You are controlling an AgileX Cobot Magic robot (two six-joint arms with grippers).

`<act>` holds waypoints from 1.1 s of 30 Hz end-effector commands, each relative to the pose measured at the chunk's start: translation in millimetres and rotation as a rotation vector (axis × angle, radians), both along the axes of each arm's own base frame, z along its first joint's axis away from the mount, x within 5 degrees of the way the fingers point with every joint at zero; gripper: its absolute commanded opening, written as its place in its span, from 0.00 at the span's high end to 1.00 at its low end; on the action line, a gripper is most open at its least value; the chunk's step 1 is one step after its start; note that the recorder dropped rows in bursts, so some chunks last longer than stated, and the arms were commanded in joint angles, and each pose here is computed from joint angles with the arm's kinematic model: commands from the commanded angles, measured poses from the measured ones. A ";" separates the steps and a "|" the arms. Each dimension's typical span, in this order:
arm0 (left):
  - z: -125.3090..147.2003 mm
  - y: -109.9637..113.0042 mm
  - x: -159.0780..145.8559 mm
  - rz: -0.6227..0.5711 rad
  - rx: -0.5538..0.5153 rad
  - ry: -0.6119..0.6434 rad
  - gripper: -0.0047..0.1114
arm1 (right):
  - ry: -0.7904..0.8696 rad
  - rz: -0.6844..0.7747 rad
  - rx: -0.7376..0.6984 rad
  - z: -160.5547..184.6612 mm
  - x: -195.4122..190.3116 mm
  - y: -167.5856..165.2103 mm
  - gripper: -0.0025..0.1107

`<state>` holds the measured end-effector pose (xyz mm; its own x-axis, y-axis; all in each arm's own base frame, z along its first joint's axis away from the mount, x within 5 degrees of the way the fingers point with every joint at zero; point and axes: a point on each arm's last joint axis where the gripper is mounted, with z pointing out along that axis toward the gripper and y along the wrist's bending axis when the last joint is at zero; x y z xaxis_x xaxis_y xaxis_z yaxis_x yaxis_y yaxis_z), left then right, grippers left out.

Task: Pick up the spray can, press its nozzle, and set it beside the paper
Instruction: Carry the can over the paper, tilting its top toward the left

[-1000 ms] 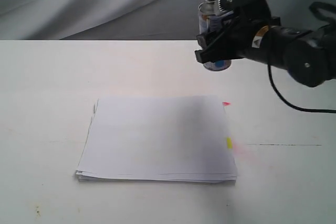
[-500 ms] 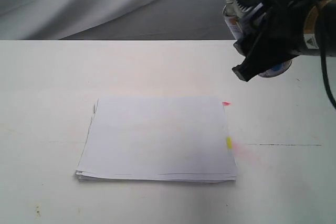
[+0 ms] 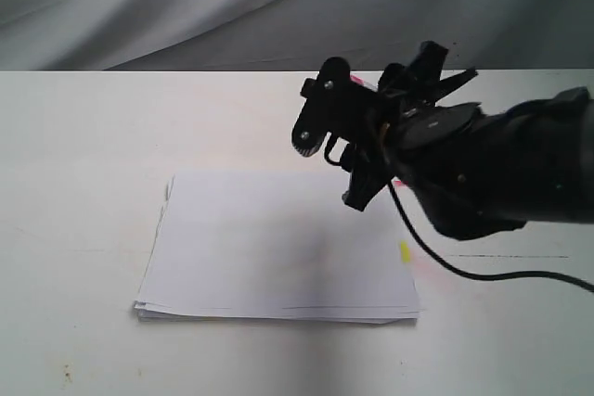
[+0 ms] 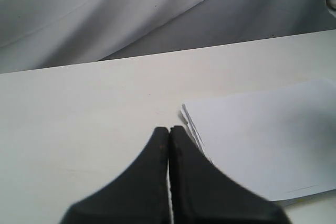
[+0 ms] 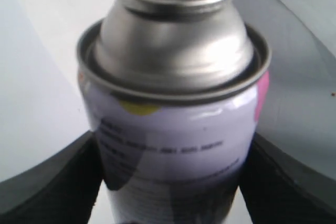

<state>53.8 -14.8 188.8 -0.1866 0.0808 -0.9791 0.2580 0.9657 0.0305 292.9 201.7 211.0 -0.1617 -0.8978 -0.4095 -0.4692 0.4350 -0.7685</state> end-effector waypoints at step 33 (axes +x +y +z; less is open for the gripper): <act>-0.3 0.2 0.0 0.003 -0.007 -0.011 0.96 | -0.090 -0.054 -0.156 -32.8 -8.6 22.5 0.98</act>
<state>53.8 -14.8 188.8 -0.1866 0.0808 -0.9791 0.2580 0.9657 0.0305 283.3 225.4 170.6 -0.1952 -0.9366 -0.2910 -0.4195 0.3480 -0.8384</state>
